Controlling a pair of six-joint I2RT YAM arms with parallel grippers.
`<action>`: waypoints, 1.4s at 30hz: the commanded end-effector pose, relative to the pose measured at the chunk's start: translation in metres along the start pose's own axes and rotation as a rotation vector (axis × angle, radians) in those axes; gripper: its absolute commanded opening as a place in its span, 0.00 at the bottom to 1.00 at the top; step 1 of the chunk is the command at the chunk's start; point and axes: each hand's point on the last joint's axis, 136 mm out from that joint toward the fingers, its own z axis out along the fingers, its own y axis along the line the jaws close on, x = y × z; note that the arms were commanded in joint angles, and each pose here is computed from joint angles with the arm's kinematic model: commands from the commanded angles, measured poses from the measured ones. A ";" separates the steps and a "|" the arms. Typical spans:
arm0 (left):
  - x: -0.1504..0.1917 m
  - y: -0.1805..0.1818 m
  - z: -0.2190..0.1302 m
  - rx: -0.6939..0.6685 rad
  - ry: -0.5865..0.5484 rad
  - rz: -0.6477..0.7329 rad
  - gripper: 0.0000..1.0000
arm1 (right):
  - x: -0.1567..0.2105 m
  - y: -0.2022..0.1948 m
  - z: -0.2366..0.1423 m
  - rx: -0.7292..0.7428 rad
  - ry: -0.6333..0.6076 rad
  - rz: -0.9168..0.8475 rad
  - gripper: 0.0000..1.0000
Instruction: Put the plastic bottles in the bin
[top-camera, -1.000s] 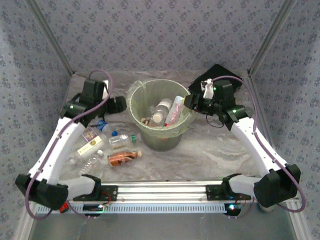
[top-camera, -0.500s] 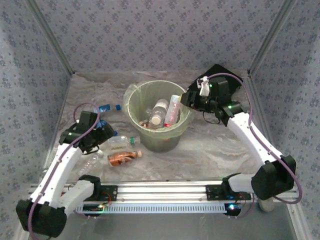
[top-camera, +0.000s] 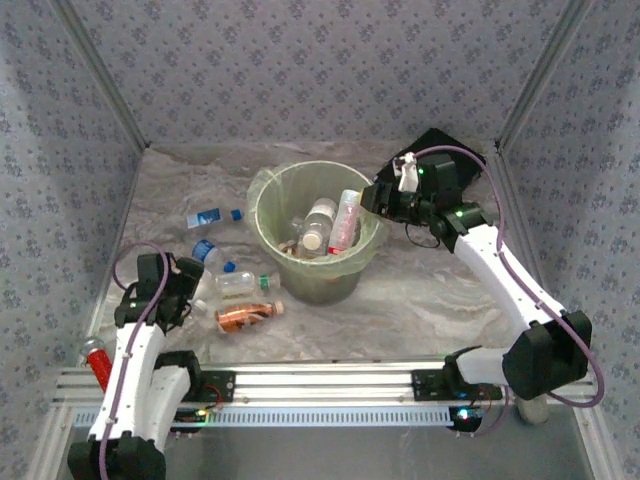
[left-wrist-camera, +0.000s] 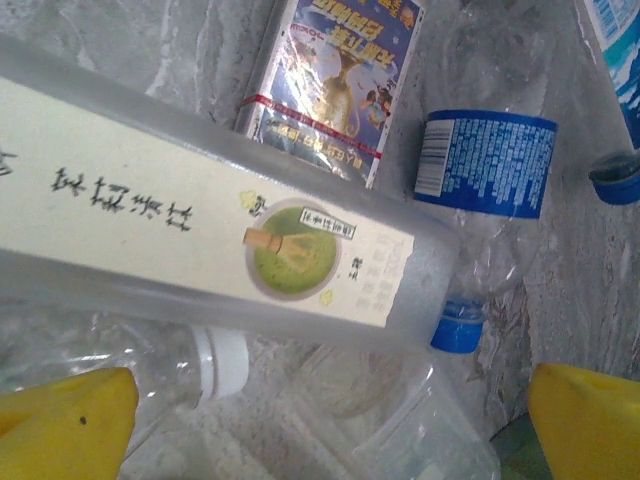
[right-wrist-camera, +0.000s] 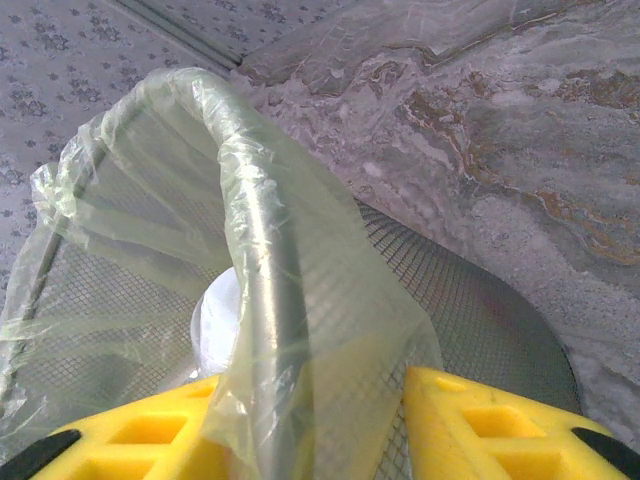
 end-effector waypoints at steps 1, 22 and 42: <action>-0.006 -0.010 0.008 0.039 -0.015 -0.041 0.99 | 0.014 -0.006 0.004 0.022 0.059 -0.002 0.46; -0.039 -0.012 0.053 0.068 0.004 -0.158 1.00 | 0.012 -0.006 0.007 0.027 0.057 0.003 0.46; -0.048 -0.025 0.028 0.105 -0.040 -0.146 0.63 | 0.013 -0.005 0.013 0.030 0.066 0.001 0.46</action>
